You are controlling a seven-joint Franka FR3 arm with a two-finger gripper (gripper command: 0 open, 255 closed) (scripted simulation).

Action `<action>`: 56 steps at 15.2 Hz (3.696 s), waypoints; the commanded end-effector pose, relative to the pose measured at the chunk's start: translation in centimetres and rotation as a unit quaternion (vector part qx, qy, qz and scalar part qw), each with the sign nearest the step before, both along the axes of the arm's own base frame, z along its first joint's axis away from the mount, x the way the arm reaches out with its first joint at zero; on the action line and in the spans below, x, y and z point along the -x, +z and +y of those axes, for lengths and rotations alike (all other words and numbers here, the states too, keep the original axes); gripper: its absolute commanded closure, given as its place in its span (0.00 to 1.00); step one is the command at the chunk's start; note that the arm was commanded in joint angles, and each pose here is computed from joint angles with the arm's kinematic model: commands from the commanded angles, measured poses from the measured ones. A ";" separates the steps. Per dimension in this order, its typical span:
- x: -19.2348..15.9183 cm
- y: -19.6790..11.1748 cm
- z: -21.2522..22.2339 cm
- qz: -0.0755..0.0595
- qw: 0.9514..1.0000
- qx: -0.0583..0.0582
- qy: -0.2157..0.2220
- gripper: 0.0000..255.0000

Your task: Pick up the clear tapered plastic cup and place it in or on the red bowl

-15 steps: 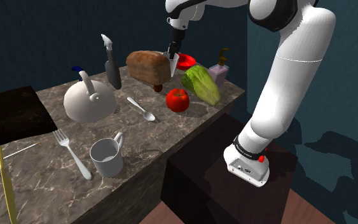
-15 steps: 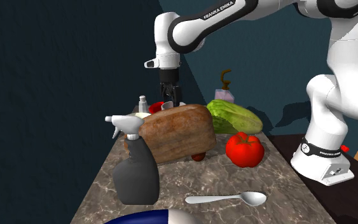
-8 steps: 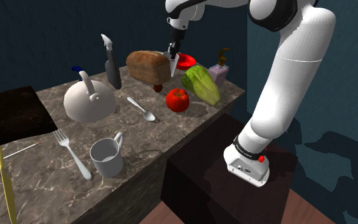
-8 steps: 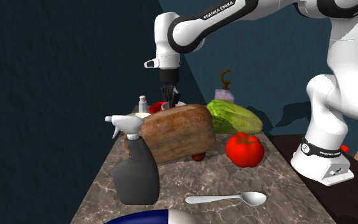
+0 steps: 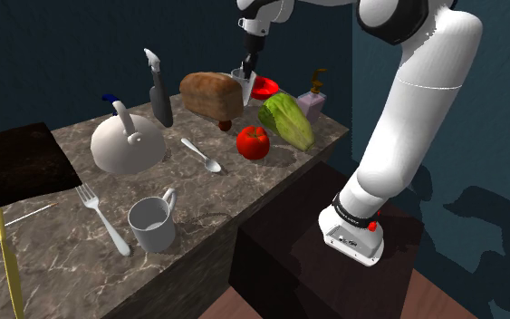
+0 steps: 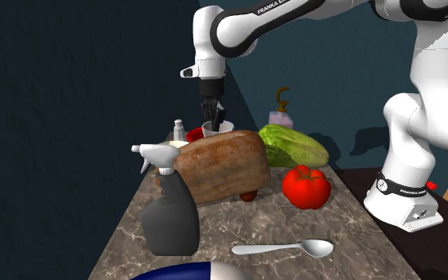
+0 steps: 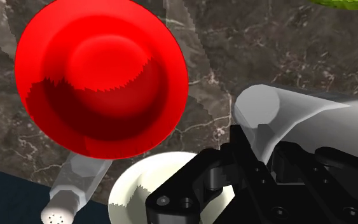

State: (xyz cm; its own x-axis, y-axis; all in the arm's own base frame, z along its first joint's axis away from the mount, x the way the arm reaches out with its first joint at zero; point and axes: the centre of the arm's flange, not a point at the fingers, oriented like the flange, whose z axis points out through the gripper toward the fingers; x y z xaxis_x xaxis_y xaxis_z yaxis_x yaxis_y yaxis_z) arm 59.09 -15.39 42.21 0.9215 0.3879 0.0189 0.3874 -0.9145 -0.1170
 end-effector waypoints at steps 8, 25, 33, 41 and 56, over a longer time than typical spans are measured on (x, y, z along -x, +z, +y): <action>-0.1 4.7 0.0 0.000 1.000 0.000 0.000 1.00; -1.5 12.0 -8.9 0.000 1.000 0.000 0.000 1.00; -2.7 13.2 -16.8 0.000 1.000 0.000 0.000 1.00; -2.7 8.9 -16.8 0.000 1.000 0.000 0.000 1.00; -2.7 3.0 -16.8 0.000 1.000 0.000 0.000 1.00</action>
State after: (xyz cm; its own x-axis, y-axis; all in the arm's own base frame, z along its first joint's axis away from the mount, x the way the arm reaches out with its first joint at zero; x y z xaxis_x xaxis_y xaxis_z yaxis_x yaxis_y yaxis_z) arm 61.84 -32.18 45.23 0.9216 0.3878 0.0185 0.3872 -0.9145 -0.1174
